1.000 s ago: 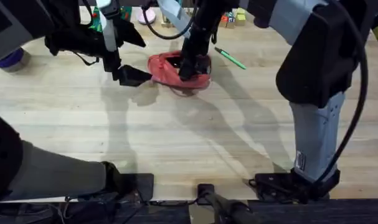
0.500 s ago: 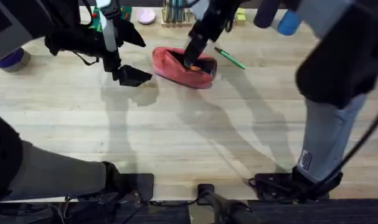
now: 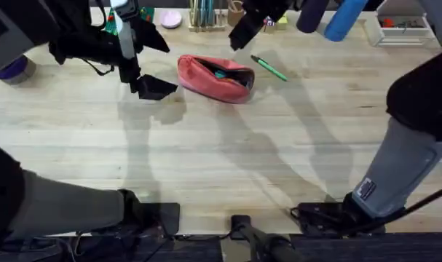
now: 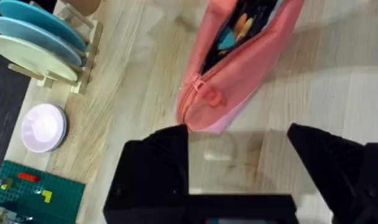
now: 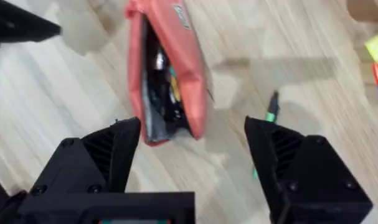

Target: Unzip the bag, pick up the pens from the table one at a time and place them inside, then zip the bag closed.

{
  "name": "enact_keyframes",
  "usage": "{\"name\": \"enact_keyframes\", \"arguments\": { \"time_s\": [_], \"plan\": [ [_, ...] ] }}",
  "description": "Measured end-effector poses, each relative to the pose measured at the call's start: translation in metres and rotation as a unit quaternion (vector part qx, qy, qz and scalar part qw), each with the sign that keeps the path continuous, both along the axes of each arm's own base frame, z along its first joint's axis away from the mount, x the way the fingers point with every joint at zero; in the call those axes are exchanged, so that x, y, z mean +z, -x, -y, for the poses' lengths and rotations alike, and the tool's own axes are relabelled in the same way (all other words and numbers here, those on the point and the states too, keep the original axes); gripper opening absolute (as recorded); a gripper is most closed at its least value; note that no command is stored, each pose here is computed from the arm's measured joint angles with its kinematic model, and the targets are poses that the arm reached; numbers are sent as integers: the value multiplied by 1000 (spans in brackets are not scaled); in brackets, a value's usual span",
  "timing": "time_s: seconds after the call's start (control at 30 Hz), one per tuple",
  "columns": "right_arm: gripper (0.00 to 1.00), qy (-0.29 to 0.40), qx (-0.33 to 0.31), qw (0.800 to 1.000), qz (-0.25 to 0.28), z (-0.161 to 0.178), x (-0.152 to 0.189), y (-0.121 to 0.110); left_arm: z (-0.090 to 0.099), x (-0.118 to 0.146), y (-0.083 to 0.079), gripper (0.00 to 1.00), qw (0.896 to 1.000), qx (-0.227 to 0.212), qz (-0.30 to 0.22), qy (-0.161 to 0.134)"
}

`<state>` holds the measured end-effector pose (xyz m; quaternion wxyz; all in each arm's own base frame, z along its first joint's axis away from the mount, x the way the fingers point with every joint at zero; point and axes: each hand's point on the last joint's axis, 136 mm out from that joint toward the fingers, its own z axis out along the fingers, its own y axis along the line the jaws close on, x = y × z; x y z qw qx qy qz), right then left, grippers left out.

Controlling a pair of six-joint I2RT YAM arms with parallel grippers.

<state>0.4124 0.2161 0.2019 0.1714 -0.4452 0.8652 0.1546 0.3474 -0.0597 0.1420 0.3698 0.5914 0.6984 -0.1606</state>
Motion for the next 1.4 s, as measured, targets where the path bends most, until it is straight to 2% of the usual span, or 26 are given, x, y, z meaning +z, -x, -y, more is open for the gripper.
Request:
{"name": "enact_keyframes", "arguments": {
  "time_s": [0.27, 0.43, 0.8, 1.2, 1.4],
  "plan": [
    [996, 54, -70, 996, 18, 45, -5, -23, 0, 0, 0, 993, 1000, 0, 0, 0],
    [996, 88, -88, 992, 28, 58, -7, -27, 0, 0, 0, 993, 1000, 0, 0, 0],
    [996, 115, -96, 989, 15, 68, -11, -20, 0, 0, 0, 993, 1000, 0, 0, 0],
    [996, 118, -98, 988, 16, 71, -11, -21, 0, 0, 0, 993, 1000, 0, 0, 0],
    [996, 119, -114, 986, 14, 85, -11, -26, 0, 0, 0, 993, 1000, 0, 0, 0]
  ]
}}
